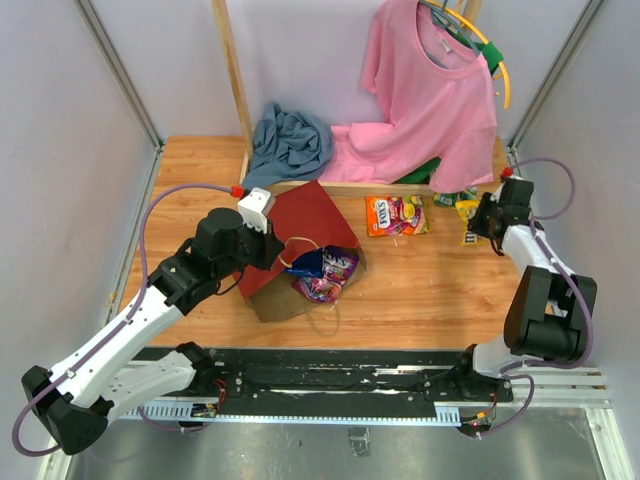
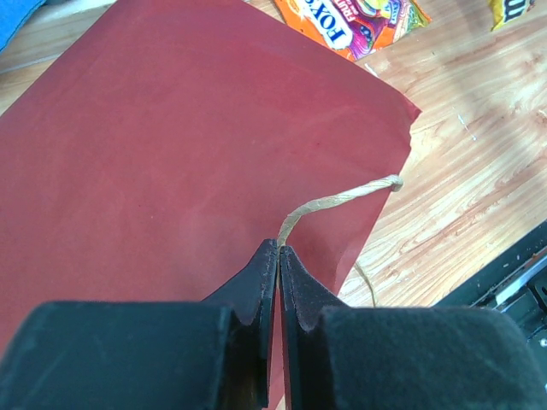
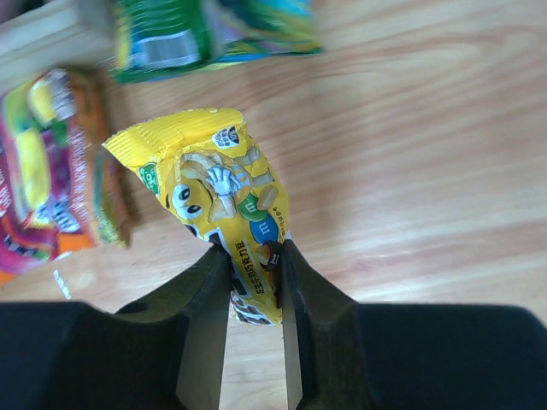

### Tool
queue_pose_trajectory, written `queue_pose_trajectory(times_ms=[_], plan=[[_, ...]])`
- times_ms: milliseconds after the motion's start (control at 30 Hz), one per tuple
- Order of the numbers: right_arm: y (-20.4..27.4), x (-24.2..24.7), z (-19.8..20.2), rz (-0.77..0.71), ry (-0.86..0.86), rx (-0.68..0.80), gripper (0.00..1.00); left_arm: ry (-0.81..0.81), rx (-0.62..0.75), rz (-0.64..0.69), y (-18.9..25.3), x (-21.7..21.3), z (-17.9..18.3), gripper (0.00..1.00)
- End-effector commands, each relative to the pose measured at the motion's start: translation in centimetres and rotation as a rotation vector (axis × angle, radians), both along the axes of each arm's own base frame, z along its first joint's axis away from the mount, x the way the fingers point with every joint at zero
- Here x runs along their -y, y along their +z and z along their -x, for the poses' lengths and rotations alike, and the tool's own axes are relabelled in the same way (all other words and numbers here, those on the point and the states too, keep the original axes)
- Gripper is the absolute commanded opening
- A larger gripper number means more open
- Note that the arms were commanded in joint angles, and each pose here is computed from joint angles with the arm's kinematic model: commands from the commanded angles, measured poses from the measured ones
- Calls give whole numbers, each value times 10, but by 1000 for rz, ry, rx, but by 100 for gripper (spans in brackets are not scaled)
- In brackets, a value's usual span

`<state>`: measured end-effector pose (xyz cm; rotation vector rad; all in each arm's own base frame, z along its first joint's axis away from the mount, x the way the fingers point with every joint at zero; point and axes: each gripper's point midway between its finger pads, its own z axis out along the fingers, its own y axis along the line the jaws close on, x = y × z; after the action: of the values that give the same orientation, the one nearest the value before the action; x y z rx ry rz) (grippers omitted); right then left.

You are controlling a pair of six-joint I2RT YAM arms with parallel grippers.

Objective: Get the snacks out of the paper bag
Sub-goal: Place the snack at the center of the board.

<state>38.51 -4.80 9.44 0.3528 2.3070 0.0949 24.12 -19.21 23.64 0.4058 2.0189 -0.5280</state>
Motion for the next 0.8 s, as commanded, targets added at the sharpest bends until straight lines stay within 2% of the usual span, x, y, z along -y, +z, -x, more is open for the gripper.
queue_pose_trajectory(times_ms=[0, 200, 367, 533, 767], plan=[[2, 49, -5, -55, -233, 13, 13, -24, 36, 20, 11, 4, 1, 9], [-11, 72, -46, -101, -302, -20, 15, -20, 39, 17, 10, 2, 2, 9], [-19, 90, -92, -95, -332, 4, 16, -13, 34, 1, 7, -1, 2, 9], [-30, 106, -129, -89, -344, -31, 16, 3, 35, -13, 7, -4, 0, 10], [-50, 94, -155, -164, -291, -62, 17, 4, 28, -17, 2, -2, -3, 10]])
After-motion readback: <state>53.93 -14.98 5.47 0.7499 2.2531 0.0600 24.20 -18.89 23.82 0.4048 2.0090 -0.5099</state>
